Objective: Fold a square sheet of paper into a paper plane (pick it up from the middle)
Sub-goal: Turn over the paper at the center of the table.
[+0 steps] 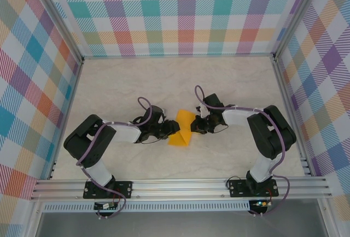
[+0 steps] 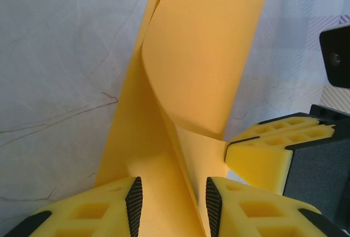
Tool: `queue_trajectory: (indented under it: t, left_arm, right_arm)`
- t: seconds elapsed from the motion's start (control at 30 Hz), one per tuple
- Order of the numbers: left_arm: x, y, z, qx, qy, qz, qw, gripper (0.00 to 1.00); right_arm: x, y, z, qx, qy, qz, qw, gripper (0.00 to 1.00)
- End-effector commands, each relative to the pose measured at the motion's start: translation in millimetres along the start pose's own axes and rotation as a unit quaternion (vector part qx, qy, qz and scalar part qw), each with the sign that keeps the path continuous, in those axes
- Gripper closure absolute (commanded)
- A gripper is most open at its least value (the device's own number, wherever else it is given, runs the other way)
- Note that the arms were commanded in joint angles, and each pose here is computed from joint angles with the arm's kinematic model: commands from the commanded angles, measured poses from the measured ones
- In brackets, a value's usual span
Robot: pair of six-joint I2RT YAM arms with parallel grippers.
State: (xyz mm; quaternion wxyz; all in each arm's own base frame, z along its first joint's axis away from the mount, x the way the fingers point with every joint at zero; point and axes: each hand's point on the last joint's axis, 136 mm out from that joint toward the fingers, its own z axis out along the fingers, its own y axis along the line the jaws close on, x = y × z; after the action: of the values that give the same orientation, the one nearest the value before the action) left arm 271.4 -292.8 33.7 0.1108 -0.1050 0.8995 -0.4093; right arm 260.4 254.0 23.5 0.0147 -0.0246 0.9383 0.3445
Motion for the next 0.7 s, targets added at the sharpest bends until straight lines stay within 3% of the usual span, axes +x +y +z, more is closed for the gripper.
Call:
queue_trajectory:
  t: [0.0,0.2,0.37,0.5,0.67]
  left_arm:
    - [-0.5,-15.2,6.0,0.02,0.005,0.007,1.0,0.64]
    - [-4.6,-21.9,8.7,0.02,0.005,0.015,1.0,0.7]
    - [-6.2,-20.9,12.8,0.015,0.008,0.017,1.0,0.81]
    - [-7.6,-19.3,13.8,0.007,0.006,0.027,1.0,0.89]
    - [-15.2,-24.2,4.7,-0.015,-0.007,0.068,0.998,0.93]
  right_arm:
    - [1.8,0.0,-2.2,-0.008,0.0,0.001,1.0,0.92]
    - [2.5,0.2,-2.5,-0.008,0.0,0.0,1.0,0.91]
    - [1.9,1.5,-7.2,-0.005,-0.007,-0.003,1.0,0.86]
    - [-0.4,3.5,-22.8,0.018,-0.025,-0.005,1.0,0.71]
    - [-6.9,6.0,-63.7,0.068,-0.09,-0.012,0.994,0.36]
